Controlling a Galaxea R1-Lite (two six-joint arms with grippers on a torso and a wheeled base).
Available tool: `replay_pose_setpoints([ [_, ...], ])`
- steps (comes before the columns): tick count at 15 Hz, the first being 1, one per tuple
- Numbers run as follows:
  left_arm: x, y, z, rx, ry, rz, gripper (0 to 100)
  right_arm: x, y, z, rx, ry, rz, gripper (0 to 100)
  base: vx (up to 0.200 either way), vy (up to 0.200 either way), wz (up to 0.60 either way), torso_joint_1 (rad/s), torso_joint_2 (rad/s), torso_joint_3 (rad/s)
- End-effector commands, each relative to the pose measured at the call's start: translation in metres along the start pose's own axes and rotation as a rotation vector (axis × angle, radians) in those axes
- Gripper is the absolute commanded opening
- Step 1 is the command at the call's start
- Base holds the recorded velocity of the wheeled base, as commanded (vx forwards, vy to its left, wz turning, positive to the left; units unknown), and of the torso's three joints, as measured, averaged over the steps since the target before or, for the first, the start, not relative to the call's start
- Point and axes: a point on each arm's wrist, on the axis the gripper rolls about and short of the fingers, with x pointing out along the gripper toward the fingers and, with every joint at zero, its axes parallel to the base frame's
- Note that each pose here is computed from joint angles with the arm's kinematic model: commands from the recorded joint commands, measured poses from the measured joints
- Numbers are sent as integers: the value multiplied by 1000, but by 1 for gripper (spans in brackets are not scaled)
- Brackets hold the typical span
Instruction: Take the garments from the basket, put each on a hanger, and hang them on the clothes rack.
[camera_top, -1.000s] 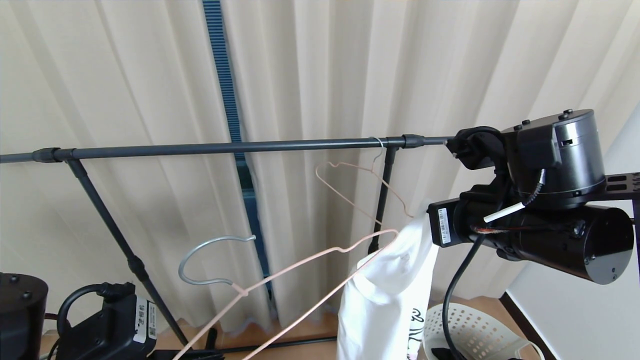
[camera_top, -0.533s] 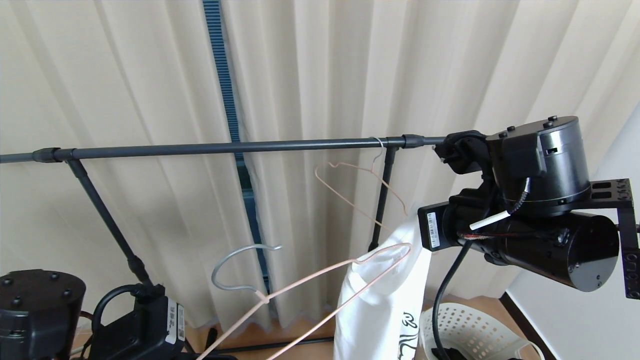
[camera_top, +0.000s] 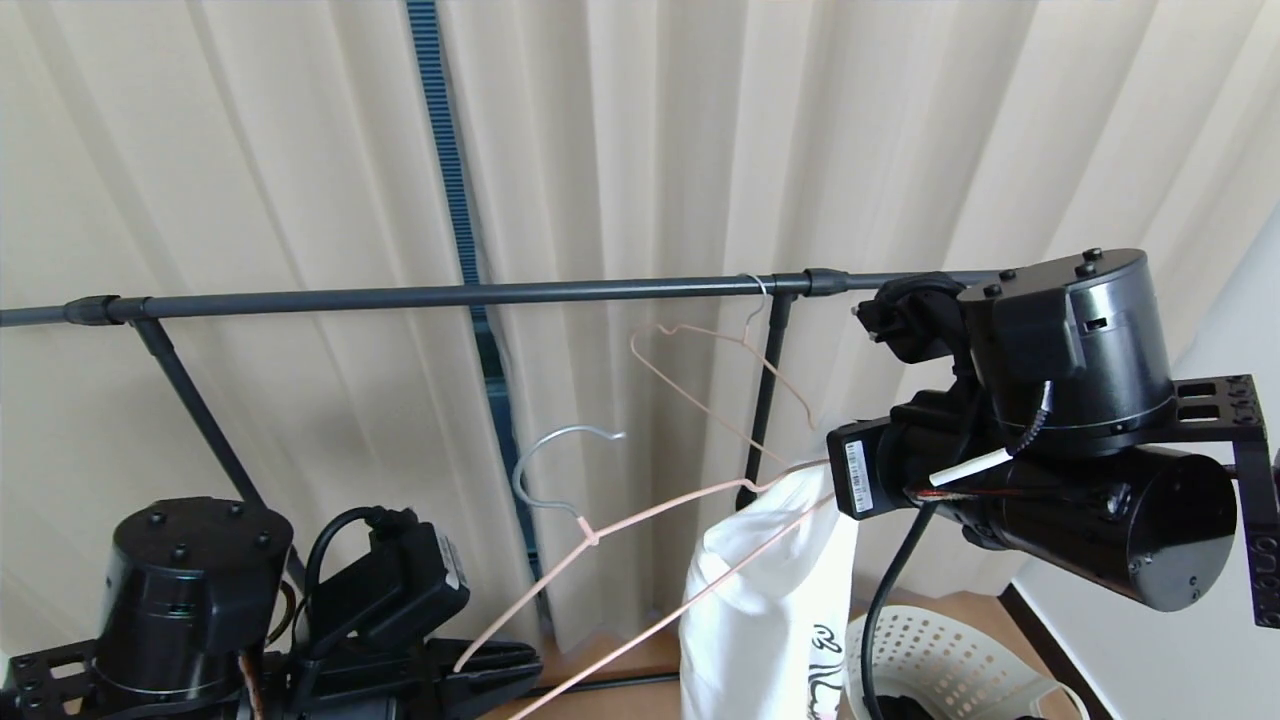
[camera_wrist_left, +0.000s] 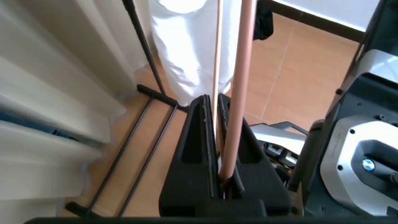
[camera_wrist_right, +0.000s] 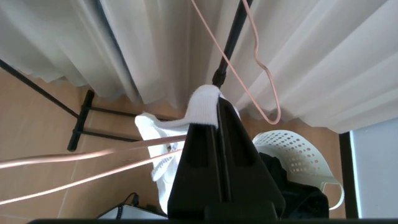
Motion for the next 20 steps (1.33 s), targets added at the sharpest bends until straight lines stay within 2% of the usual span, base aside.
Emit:
replay_pose_setpoints([
  [1,10,2,-1,-18,18,2,0,-3,3,0,-7,-10,-16,0,0,0,0,0,0,0],
  [4,15,5,2,-33,11,16,0,-12,17,-6,-41,-18,-1,0,0,0,0,0,0,0],
  [6,18,4,6,-56,14,43,0,-18,29,-17,-83,-3,34,0,0,0,0,0,0,0],
  [14,21,4,8,-54,6,59,0,-37,50,-29,-137,-6,126,0,0,0,0,0,0,0],
  [20,22,1,7,-48,1,49,0,-45,61,-21,-84,-92,191,0,0,0,0,0,0,0],
])
